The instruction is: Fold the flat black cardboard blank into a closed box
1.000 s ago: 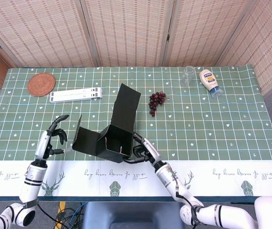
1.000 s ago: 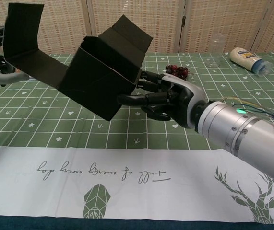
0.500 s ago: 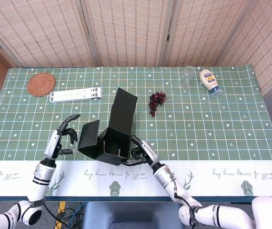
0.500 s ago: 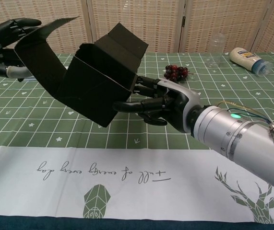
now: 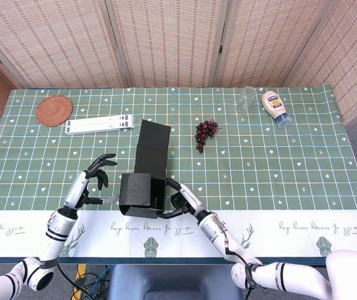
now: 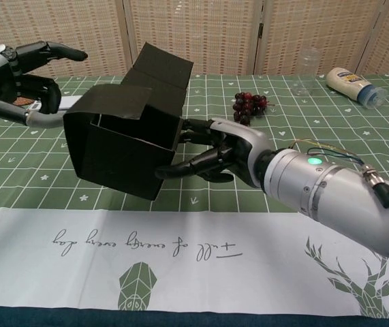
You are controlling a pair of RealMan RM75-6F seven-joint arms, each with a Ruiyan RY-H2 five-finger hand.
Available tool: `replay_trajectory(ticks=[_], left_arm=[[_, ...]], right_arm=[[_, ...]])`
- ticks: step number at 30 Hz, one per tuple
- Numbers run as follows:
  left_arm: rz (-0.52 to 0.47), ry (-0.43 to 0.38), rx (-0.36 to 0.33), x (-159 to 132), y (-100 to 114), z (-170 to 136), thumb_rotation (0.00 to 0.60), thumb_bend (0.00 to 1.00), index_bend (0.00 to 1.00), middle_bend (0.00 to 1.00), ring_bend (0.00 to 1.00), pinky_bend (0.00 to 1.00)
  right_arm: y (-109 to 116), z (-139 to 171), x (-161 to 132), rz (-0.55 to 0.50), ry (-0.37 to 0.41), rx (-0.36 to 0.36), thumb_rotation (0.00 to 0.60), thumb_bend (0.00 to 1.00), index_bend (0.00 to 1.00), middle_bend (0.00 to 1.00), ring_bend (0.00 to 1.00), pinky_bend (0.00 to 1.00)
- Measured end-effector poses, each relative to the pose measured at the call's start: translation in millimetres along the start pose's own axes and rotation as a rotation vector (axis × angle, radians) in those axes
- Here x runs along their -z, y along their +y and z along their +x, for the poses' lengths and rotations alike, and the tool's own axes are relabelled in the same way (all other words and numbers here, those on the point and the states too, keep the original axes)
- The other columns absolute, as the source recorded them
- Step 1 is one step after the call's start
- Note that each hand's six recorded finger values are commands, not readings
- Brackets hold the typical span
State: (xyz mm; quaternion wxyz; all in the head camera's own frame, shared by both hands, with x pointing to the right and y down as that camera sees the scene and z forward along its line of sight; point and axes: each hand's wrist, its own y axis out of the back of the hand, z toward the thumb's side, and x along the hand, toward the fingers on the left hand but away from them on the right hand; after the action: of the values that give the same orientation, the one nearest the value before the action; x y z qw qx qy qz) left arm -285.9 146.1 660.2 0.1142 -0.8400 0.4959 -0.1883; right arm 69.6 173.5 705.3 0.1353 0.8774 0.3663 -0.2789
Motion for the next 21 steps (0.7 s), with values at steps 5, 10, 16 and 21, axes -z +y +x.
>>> replay_trajectory(ticks=[5,10,16,21], left_arm=[[0.045,-0.017,0.048,7.7,-11.3,-3.8,0.6,0.11,0.34,0.23,0.62,0.71],[0.088,-0.024,0.095,18.1,-22.3,-8.7,0.6,0.11,0.36,0.25,0.63,0.71],[0.155,-0.03,0.141,33.0,-32.8,-14.1,0.6,0.11,0.4,0.28,0.63,0.71],[0.22,-0.056,0.171,41.4,-39.1,-17.2,0.6,0.11,0.43,0.3,0.63,0.71]], right_arm=[[-1.7,-7.2,3.4,0.056,-0.037,-0.013,0.6,0.33,0.44,0.53,0.85,1.0],[-4.8,-13.7,11.1,0.092,-0.073,-0.019,0.6,0.33,0.44,0.53,0.85,1.0],[-10.5,-20.1,23.4,0.125,-0.116,-0.037,0.6,0.33,0.44,0.53,0.85,1.0],[-13.2,-22.7,31.5,0.155,-0.139,-0.056,0.6,0.33,0.44,0.53,0.85,1.0]])
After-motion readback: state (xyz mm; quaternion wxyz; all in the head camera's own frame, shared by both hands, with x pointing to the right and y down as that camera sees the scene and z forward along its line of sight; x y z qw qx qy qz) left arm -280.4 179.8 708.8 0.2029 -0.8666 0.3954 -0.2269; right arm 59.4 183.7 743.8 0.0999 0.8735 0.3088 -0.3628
